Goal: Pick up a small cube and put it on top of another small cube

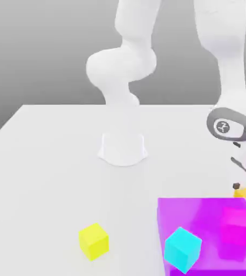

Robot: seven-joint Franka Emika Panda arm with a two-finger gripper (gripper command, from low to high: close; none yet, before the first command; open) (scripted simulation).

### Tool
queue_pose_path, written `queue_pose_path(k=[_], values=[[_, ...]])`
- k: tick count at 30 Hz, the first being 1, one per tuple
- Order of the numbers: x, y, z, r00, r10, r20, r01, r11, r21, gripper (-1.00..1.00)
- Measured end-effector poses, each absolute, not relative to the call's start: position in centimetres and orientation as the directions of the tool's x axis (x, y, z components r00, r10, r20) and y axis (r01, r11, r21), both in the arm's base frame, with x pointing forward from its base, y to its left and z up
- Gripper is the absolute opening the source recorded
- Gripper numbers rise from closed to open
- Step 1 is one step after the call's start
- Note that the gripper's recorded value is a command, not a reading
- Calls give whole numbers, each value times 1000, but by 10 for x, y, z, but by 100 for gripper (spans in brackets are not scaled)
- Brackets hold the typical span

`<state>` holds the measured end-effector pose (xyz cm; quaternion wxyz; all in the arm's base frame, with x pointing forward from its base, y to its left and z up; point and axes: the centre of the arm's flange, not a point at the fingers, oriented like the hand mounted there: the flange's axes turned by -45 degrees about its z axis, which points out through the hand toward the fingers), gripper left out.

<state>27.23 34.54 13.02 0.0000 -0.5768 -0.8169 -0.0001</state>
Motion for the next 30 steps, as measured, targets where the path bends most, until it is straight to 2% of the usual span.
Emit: queue_pose_path(k=[5, 10, 12, 16, 21, 23, 25, 26, 30], values=[[272, 345, 130, -335, 942, -1, 942, 335, -1, -100], [272, 345, 179, -335, 942, -2, 942, 335, -1, -100], [303, 339, 204, -267, 964, 7, 963, 267, 27, -100], [400, 277, 249, 66, 998, 10, 997, -66, 41, -100], [503, 122, 310, 552, 834, 18, 833, -552, 35, -100], [505, 118, 300, 593, 805, 6, 805, -593, 6, -100], [505, 117, 272, 602, 798, 3, 799, -602, -1, -100], [505, 117, 258, 604, 797, 1, 797, -604, -2, 100], [505, 117, 258, 604, 797, 1, 797, -604, -2, 100]])
